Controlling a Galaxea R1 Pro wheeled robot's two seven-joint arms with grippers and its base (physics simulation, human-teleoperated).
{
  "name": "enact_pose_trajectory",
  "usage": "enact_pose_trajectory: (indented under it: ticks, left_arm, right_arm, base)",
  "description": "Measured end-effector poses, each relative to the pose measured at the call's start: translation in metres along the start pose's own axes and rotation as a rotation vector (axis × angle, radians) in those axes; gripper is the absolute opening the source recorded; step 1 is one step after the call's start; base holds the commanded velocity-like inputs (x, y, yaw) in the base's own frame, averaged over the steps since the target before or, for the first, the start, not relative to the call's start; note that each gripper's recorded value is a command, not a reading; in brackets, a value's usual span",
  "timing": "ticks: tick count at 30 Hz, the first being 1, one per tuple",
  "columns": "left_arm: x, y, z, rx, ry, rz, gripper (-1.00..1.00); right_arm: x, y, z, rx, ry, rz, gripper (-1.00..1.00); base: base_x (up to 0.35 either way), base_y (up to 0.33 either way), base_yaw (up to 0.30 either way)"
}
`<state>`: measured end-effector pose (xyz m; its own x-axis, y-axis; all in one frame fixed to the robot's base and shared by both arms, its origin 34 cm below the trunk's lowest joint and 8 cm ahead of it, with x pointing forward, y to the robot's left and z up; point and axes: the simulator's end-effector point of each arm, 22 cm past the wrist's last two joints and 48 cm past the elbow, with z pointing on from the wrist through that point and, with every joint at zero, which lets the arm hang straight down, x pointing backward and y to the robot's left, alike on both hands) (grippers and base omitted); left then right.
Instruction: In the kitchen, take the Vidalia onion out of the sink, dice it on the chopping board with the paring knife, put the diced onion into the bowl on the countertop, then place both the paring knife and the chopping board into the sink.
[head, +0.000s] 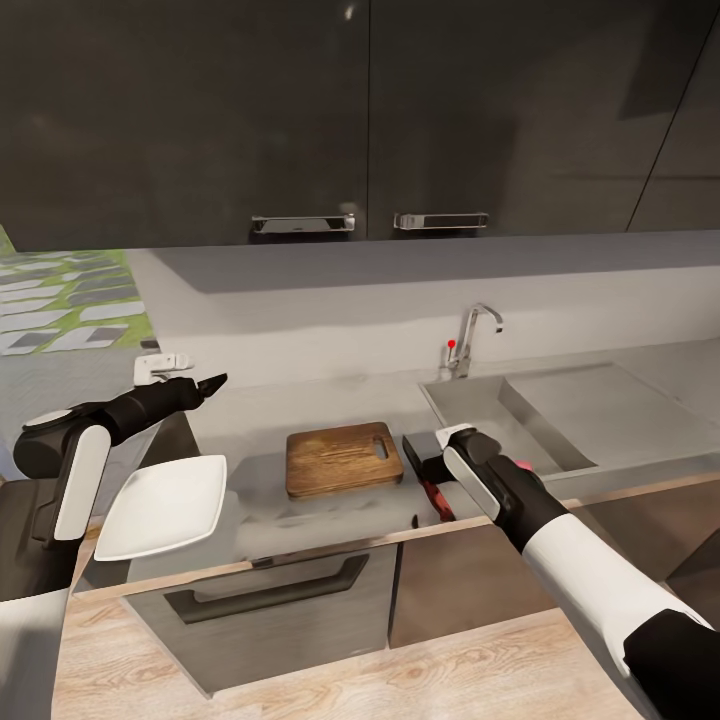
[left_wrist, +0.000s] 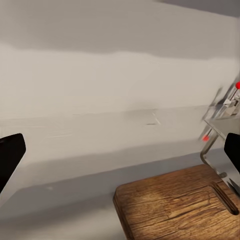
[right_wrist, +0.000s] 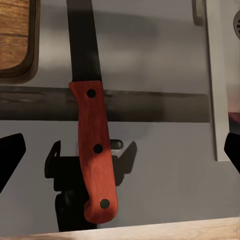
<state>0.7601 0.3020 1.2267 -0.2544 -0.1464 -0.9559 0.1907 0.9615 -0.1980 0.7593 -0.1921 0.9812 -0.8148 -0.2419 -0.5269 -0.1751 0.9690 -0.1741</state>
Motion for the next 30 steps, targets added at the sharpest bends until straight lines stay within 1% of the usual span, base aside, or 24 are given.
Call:
enact_pose_trajectory:
  ticks: [30]
  left_arm:
    - [0.0026,0.0007,0.0016,-0.001,0.004,-0.001,1.0]
  right_arm:
    - [0.0016,0.0012,0.0022,-0.001,0.004,-0.002,1.0]
  base:
    - [0.0,0.0,0.0]
